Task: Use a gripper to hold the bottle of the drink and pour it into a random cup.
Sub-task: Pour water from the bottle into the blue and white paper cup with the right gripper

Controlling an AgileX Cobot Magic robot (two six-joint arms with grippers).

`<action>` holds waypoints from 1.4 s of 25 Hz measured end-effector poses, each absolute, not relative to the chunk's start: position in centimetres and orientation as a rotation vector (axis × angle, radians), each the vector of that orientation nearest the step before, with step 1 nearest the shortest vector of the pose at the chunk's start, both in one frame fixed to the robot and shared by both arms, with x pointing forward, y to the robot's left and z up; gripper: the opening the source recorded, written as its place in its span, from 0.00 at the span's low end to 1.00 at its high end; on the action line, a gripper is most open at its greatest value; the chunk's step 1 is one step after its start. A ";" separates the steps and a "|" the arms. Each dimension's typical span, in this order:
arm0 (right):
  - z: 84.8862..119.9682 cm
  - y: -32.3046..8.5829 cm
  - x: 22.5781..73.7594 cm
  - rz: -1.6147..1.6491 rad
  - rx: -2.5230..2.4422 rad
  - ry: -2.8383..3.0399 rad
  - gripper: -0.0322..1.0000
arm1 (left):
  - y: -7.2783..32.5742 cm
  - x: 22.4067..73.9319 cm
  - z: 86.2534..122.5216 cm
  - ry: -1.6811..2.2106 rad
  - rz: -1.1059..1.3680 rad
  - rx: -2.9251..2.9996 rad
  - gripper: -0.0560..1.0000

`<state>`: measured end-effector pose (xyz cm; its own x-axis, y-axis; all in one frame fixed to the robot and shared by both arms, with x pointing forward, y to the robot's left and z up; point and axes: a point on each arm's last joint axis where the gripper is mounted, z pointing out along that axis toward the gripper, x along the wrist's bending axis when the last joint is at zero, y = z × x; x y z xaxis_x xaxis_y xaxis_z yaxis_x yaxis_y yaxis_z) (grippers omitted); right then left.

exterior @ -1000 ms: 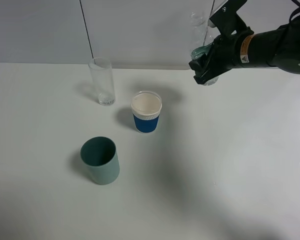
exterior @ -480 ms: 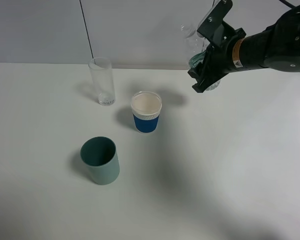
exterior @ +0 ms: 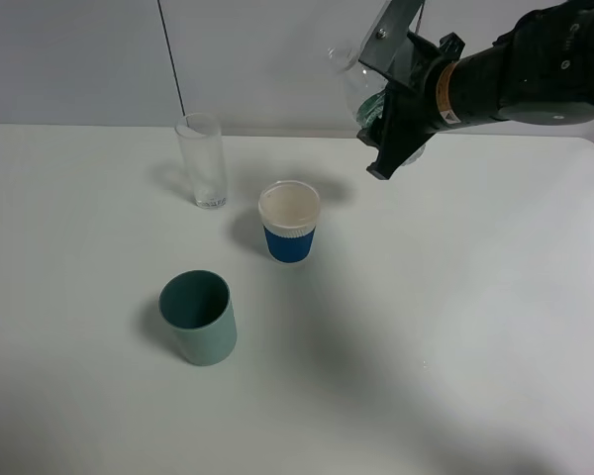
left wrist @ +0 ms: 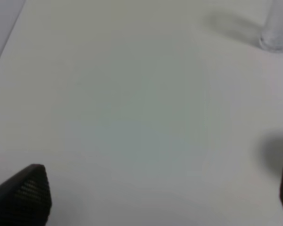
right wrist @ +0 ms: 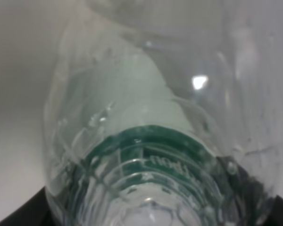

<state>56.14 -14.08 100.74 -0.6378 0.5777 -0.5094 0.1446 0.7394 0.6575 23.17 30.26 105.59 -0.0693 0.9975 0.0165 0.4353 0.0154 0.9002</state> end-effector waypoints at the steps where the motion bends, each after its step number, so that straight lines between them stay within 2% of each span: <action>1: 100.8 -14.0 56.1 0.745 0.526 2.198 0.56 | 30.3 23.2 105.6 1.591 1.015 1.500 0.98; 17: 97.4 -9.8 56.7 0.524 0.301 2.294 0.56 | 30.3 23.2 105.6 1.591 1.015 1.500 0.98; 35: 97.4 -10.3 57.0 0.304 -0.004 2.257 0.56 | 30.3 23.2 105.6 1.591 1.015 1.500 0.98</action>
<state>57.03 -10.26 97.43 -0.6490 0.0990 -0.7543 -0.1041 0.9706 0.2169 23.17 30.26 105.59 -0.0693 0.9975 0.0165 0.4353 0.0154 0.9002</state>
